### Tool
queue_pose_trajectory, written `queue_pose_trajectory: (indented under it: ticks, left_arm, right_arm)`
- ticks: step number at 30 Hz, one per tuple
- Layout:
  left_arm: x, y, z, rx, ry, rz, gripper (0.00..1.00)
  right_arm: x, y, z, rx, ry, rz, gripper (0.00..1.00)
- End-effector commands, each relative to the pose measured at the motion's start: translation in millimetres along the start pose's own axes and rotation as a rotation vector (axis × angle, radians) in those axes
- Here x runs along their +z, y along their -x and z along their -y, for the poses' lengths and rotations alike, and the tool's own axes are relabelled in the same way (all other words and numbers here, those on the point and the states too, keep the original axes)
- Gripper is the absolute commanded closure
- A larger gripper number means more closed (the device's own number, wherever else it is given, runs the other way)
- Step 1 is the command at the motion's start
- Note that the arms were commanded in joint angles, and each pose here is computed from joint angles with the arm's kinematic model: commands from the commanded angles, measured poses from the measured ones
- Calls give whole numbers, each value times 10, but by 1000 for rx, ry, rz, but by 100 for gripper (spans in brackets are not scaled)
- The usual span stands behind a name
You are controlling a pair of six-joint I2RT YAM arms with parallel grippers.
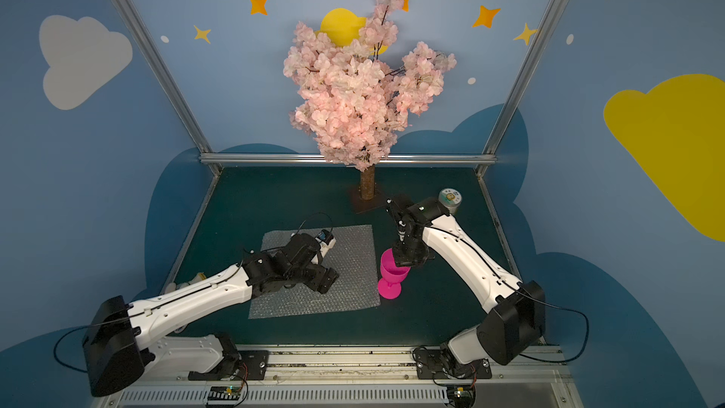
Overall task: Wrap wine glasses in bubble wrap
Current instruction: Pick up the wine glass at the center of the board, then place the wine glass on the bubble wrap.
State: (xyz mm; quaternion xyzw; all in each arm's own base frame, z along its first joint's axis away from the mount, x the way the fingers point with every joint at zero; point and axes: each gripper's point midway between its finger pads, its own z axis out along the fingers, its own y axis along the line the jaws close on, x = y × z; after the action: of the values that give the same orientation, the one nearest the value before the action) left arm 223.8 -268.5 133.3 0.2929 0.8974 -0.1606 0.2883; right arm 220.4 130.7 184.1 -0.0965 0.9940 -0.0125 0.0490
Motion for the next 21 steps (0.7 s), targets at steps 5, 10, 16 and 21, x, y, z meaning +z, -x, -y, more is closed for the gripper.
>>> queue_pose_trajectory:
  ticks: [5, 10, 16, 21]
  left_arm:
    - [331, 414, 594, 174, -135, 137, 17]
    - [430, 597, 744, 152, -207, 260, 19]
    - [434, 559, 875, 177, -298, 314, 29]
    - [433, 483, 876, 176, -314, 302, 36]
  right_arm:
    - [-328, -101, 29, -85, 54, -32, 100]
    - [-445, -90, -334, -95, 275, -9, 100]
    - [-512, -66, -523, -93, 398, -3, 100]
    - [-510, -22, -538, -74, 425, 3, 100]
